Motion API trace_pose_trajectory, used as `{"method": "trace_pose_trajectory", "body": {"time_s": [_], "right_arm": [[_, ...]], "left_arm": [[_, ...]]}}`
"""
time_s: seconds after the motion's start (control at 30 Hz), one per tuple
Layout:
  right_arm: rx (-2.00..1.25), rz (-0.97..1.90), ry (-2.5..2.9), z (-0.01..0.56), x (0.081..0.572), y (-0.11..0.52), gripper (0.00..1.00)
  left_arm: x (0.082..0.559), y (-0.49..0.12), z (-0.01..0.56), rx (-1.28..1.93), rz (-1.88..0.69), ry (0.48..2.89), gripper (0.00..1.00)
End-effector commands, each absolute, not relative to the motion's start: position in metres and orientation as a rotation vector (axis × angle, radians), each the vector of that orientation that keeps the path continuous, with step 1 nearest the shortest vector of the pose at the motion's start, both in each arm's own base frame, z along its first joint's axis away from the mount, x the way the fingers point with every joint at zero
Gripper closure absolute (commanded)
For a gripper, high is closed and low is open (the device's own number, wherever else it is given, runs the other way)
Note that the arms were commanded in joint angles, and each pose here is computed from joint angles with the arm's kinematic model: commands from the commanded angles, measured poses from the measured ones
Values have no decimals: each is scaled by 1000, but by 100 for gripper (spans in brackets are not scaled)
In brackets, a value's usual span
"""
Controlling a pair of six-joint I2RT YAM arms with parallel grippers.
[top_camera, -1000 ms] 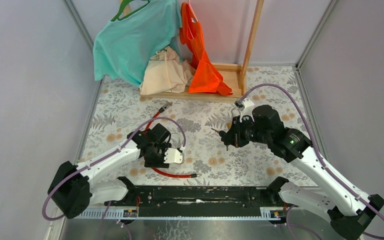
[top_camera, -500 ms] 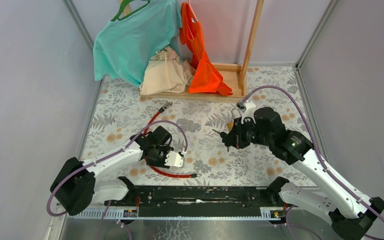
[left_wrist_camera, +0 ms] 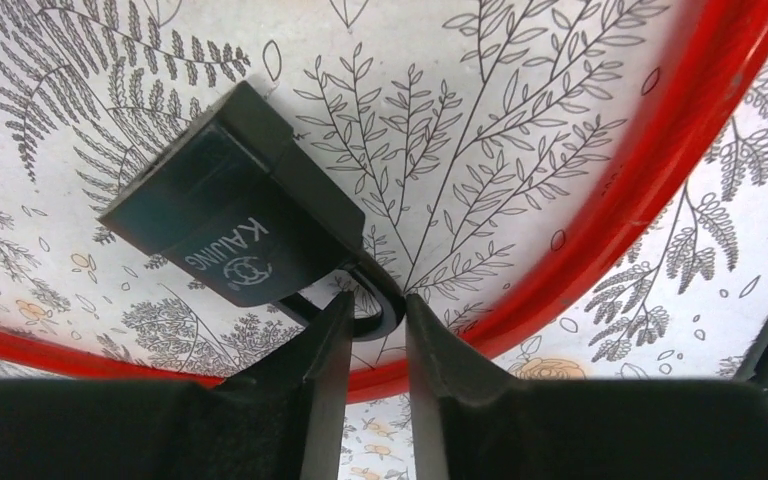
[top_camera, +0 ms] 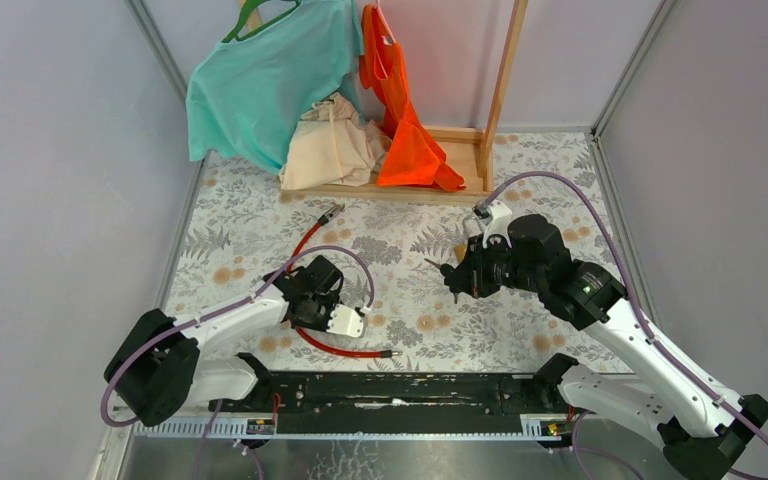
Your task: Unlock with the key
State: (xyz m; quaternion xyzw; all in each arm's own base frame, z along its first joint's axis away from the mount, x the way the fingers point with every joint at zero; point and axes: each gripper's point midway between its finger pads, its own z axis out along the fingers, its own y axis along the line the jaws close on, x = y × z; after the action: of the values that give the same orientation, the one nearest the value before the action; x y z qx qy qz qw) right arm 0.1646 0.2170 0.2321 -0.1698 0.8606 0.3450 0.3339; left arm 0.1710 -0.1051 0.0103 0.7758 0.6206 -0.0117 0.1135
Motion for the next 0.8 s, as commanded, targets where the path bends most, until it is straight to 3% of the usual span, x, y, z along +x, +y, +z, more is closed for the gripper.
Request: {"method": "trace_pose_trajectory", "body": {"time_s": [0.0, 0.1, 0.3, 0.43, 0.6, 0.77], "right_arm": [[-432, 920, 2174, 251, 171, 220, 100], [-432, 921, 2173, 252, 171, 220, 100], [-430, 925, 2172, 253, 171, 220, 100], [-425, 928, 2174, 254, 170, 220, 100], [-424, 928, 2172, 256, 170, 220, 100], [-424, 927, 2163, 260, 170, 219, 100]], "left_arm": [[189, -109, 16, 2245, 43, 1766, 70], [189, -111, 19, 2240, 34, 1750, 69], [182, -105, 8, 2282, 27, 1763, 49], [183, -104, 1, 2296, 37, 1758, 46], [184, -101, -5, 2308, 51, 1776, 55], [188, -102, 5, 2278, 75, 1743, 76]]}}
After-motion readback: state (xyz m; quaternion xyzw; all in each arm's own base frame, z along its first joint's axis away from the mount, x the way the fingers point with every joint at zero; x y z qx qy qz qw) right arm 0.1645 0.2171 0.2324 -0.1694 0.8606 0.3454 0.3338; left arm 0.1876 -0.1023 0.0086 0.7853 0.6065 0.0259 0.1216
